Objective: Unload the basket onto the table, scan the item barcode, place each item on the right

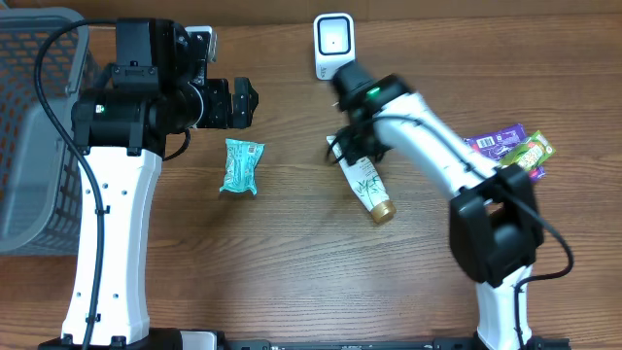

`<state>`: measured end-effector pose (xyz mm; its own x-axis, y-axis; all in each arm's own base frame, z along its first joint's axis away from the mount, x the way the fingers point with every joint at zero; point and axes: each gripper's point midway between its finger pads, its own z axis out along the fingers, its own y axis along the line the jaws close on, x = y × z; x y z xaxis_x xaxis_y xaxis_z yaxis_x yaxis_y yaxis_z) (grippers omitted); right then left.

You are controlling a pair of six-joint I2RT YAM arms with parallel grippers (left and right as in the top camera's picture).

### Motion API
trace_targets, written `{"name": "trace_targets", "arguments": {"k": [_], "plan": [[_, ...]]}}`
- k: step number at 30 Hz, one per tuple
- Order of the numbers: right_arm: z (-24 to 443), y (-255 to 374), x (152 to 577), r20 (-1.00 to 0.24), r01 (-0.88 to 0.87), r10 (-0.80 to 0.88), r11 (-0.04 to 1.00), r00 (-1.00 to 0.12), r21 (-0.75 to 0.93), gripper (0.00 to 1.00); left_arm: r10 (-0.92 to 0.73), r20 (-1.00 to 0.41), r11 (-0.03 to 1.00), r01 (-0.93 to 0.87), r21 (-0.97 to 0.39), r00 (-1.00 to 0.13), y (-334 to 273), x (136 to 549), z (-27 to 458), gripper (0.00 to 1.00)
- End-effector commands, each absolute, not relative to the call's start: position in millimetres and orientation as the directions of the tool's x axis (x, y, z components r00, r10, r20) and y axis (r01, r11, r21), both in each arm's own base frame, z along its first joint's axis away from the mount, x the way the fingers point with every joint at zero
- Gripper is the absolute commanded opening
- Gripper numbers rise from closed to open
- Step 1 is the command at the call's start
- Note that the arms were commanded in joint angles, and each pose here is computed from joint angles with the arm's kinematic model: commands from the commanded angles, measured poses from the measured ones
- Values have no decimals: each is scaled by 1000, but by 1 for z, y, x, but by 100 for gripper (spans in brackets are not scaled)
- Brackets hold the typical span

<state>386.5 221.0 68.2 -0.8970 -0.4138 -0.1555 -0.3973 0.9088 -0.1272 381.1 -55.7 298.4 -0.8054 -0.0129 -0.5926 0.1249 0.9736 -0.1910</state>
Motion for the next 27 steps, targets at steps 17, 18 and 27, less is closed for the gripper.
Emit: {"name": "trace_targets", "arguments": {"k": [17, 18, 27], "plan": [[20, 195, 350, -90, -454, -551, 760, -830, -465, 27, -26, -594, 972, 119, -203, -804, -57, 383, 300, 100], [20, 195, 351, -90, -453, -551, 759, -830, -468, 24, -26, -594, 972, 119, -203, -804, -57, 383, 301, 100], [28, 233, 337, -104, -544, -579, 803, -808, -244, 4, -26, -594, 972, 119, -203, -804, -57, 383, 301, 100]]}}
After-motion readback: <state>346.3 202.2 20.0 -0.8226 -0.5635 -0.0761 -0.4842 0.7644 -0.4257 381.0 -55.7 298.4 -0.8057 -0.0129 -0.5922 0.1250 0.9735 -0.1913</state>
